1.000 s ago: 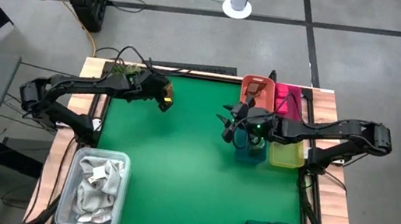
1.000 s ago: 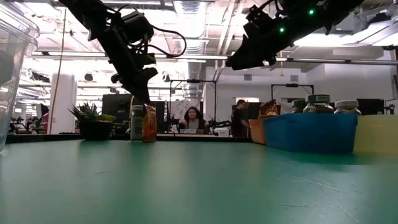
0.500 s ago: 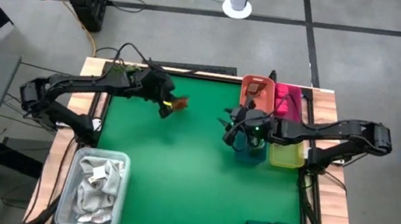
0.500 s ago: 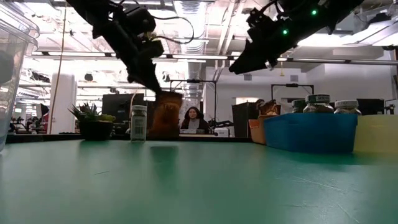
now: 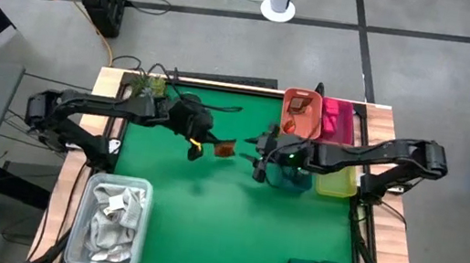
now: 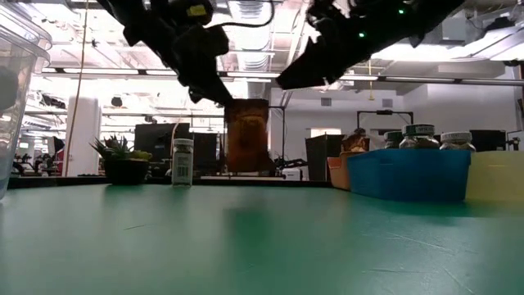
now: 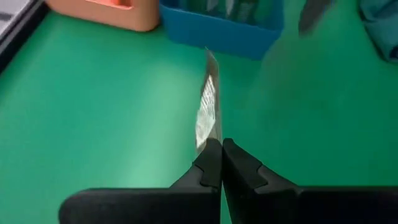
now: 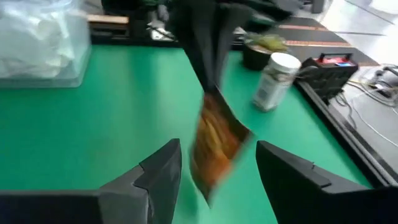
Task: Sort spices by type
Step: Put the brown seasoning packet into the orange bin
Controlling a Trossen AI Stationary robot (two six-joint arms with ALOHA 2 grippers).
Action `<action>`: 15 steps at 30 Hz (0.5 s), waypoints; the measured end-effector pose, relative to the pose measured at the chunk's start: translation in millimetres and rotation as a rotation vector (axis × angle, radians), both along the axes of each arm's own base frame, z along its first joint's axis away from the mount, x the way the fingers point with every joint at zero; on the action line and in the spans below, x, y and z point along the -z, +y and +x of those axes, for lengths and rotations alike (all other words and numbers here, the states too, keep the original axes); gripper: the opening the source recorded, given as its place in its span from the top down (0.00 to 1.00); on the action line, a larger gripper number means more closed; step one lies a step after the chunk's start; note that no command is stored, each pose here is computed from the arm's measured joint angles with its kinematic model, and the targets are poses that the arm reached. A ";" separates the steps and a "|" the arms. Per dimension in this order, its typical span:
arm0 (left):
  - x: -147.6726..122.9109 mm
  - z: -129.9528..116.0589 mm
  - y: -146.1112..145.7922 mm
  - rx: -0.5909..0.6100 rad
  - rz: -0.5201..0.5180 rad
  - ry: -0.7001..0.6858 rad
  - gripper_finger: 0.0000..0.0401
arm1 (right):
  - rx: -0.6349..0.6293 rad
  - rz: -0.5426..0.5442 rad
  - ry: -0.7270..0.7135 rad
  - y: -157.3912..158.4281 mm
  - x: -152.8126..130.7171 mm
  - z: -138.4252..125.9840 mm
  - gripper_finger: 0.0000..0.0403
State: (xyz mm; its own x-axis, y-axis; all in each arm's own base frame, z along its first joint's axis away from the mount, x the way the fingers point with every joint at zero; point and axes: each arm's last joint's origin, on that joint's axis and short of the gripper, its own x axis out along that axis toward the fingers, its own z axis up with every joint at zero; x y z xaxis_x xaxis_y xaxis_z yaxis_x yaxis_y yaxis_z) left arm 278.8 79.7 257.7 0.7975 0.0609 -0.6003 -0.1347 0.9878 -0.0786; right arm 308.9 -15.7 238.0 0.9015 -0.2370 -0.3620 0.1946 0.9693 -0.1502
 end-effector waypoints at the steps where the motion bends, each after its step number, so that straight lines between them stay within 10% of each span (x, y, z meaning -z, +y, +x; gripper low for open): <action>1: 1.8 4.1 -3.3 0.007 -0.006 -0.008 1.00 | -0.007 -0.003 0.006 1.6 0.8 5.0 0.40; 15: 46.0 39.4 -28.0 0.104 0.008 0.075 1.00 | -0.132 0.056 0.147 10.5 12.9 34.0 0.35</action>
State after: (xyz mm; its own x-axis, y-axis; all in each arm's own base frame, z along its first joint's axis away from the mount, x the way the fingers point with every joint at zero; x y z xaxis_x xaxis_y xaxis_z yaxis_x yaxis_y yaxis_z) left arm 318.2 51.7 211.8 0.7523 -0.0149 -0.6586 -0.0364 0.9973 -0.0641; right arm 342.9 -5.2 225.1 0.8602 -0.0957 -0.5009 0.0448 0.9926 -0.1127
